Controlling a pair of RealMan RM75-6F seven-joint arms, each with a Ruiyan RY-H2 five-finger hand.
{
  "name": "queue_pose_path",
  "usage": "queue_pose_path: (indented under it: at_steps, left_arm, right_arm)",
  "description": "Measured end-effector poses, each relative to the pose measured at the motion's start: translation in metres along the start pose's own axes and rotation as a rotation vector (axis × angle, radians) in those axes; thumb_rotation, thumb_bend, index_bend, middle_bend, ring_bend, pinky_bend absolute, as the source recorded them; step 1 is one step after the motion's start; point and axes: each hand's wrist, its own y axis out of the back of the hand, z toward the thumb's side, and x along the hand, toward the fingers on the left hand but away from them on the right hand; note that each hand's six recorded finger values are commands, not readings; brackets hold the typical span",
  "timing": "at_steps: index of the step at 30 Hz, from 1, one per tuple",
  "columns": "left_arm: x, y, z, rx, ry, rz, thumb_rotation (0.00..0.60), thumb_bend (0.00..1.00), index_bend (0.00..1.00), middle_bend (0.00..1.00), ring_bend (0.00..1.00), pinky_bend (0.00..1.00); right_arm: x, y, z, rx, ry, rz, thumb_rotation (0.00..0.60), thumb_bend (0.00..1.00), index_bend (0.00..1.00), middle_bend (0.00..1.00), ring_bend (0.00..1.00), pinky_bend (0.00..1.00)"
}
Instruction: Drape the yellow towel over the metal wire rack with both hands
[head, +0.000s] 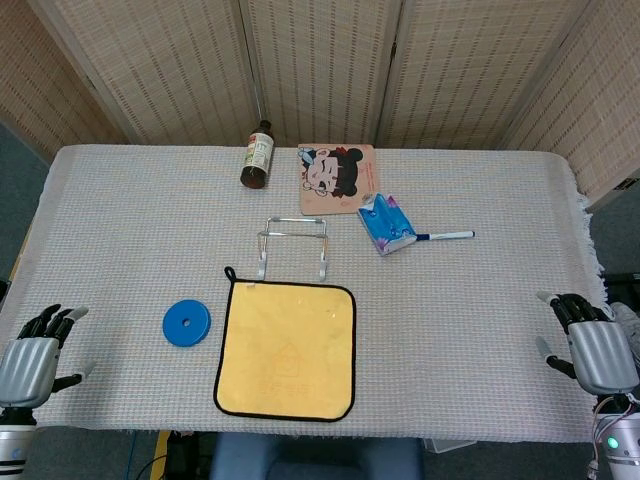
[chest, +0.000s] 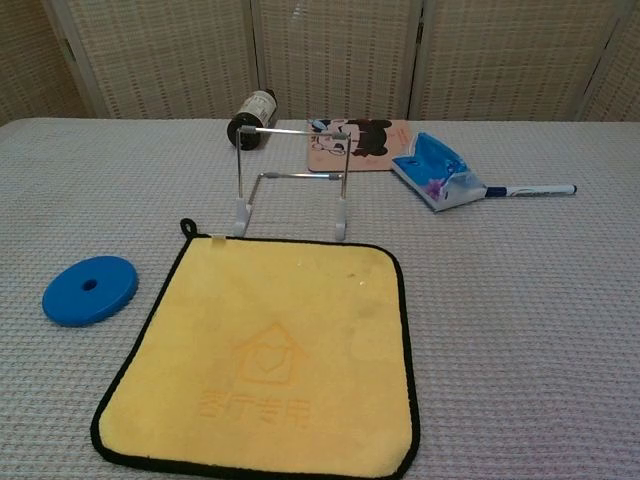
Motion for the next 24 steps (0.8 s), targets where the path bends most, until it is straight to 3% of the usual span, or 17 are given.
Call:
queue_pose_path:
  at_steps: [15, 24]
  left_arm:
    - [-0.003, 0.005, 0.004, -0.006, -0.029, 0.02, 0.6, 0.22, 0.25, 0.26, 0.15, 0.26]
    - [-0.005, 0.004, 0.018, 0.0, -0.127, -0.012, 0.6, 0.22, 0.31, 0.28, 0.2, 0.28]
  right_arm:
    - [0.003, 0.004, 0.006, -0.021, 0.039, -0.015, 0.6, 0.32, 0.19, 0.29, 0.24, 0.37]
    - [0.005, 0.001, 0.023, -0.036, 0.125, 0.009, 0.6, 0.32, 0.19, 0.31, 0.24, 0.37]
